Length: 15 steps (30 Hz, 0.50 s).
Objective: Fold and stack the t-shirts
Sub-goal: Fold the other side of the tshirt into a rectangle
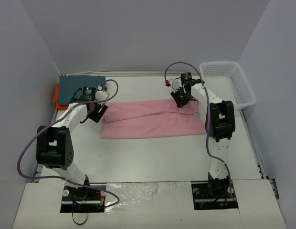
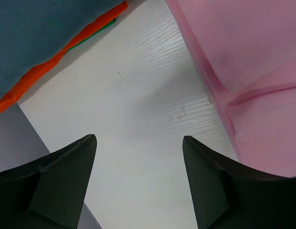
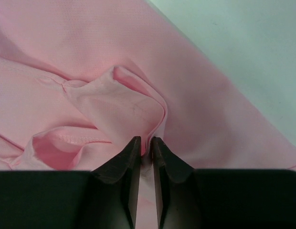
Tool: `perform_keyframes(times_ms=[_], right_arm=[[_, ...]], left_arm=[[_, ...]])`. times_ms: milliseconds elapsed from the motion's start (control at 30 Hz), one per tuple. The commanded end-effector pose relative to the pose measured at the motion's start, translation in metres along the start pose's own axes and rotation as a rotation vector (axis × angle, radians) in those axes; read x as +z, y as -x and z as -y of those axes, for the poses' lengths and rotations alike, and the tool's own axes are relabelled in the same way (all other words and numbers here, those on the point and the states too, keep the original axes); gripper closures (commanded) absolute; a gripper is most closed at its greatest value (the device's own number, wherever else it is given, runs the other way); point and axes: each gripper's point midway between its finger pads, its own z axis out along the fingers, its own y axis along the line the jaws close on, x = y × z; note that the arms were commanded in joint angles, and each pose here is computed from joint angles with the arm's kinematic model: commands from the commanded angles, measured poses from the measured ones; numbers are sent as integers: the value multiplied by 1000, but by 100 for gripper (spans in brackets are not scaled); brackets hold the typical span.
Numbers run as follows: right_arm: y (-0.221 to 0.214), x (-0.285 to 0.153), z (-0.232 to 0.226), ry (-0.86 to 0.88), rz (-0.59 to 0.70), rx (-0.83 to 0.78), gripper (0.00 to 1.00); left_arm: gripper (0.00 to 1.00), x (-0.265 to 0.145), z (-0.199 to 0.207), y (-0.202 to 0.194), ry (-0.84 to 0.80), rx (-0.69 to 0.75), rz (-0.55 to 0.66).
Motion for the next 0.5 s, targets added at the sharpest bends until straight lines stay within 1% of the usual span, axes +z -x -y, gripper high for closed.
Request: perform_keyframes(times_ms=[0, 200, 467], right_arm=[[-7, -9, -3, -7, -27, 0, 92], [-2, -21, -4, -15, -7, 4, 96], [-2, -47, -15, 0, 13, -8, 98]], left_arm=[[28, -3, -2, 2, 6, -21, 19], [28, -5, -2, 2, 1, -25, 20], [28, -14, -1, 4, -4, -30, 38]])
